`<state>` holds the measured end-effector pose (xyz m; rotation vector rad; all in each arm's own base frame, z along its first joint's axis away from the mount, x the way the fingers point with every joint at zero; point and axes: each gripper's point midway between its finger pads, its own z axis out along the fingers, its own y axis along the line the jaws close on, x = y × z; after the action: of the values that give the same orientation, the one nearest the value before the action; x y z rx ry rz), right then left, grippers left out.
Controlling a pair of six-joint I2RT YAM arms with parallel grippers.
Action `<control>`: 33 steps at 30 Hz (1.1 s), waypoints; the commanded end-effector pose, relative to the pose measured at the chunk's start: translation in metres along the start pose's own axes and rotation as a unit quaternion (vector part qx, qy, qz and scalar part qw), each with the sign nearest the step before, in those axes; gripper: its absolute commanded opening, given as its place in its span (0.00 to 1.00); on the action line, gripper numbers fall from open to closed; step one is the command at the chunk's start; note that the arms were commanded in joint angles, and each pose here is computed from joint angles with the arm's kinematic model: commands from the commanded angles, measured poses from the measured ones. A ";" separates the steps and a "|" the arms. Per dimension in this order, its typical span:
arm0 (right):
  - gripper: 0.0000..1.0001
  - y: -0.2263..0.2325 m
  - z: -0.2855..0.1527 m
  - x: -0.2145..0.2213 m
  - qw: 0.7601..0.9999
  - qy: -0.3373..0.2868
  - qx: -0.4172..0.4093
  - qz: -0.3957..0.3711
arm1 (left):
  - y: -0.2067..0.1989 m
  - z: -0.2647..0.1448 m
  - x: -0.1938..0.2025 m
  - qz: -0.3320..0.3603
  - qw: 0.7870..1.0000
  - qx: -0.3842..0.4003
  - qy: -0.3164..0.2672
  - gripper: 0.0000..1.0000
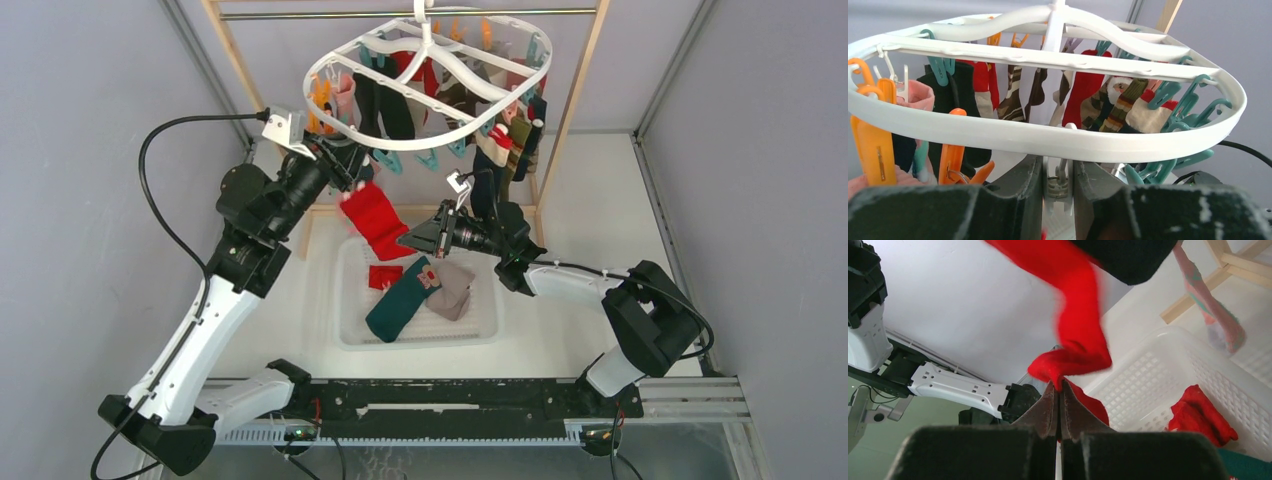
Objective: Remove the socks clipped to the hanger
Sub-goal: Remove the sock from the hanger, then place the sock in the bin.
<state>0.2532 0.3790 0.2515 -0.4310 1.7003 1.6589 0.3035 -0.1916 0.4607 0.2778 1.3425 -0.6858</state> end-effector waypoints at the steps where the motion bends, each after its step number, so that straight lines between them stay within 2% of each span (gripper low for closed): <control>1: 0.00 0.011 -0.002 -0.010 0.999 -0.015 -0.022 -0.018 | -0.014 -0.002 -0.044 0.008 0.998 0.021 -0.052 0.18; 3: 0.00 0.010 -0.003 -0.008 1.000 -0.015 -0.021 -0.017 | -0.015 -0.002 -0.044 0.008 0.998 0.022 -0.051 0.13; 14: 0.00 0.000 -0.034 0.029 0.999 0.029 0.021 -0.023 | -0.015 -0.010 -0.034 0.003 0.999 0.024 -0.042 0.17; 20: 0.00 -0.015 -0.049 0.068 0.993 0.076 0.081 -0.042 | -0.017 -0.011 -0.024 -0.002 0.999 0.028 -0.032 0.22; 25: 0.00 -0.036 -0.059 0.092 0.982 0.106 0.142 -0.061 | -0.017 -0.011 -0.019 -0.003 0.999 0.028 -0.025 0.23; 26: 0.02 -0.041 -0.061 0.095 0.980 0.111 0.155 -0.065 | -0.018 -0.012 -0.019 -0.002 0.999 0.029 -0.024 0.23; 29: 0.30 -0.054 -0.066 0.105 0.971 0.123 0.190 -0.074 | -0.019 -0.013 -0.019 -0.003 0.999 0.029 -0.023 0.26; 31: 0.47 -0.061 -0.070 0.110 0.966 0.128 0.210 -0.080 | -0.020 -0.014 -0.019 -0.002 0.999 0.029 -0.021 0.31; 33: 0.52 -0.064 -0.072 0.112 0.963 0.129 0.220 -0.082 | -0.019 -0.014 -0.018 -0.001 0.999 0.027 -0.019 0.38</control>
<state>0.1933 0.3366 0.1297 -0.5625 2.0992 1.2255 0.2883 -0.1938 0.4750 0.2989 1.3054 -0.7151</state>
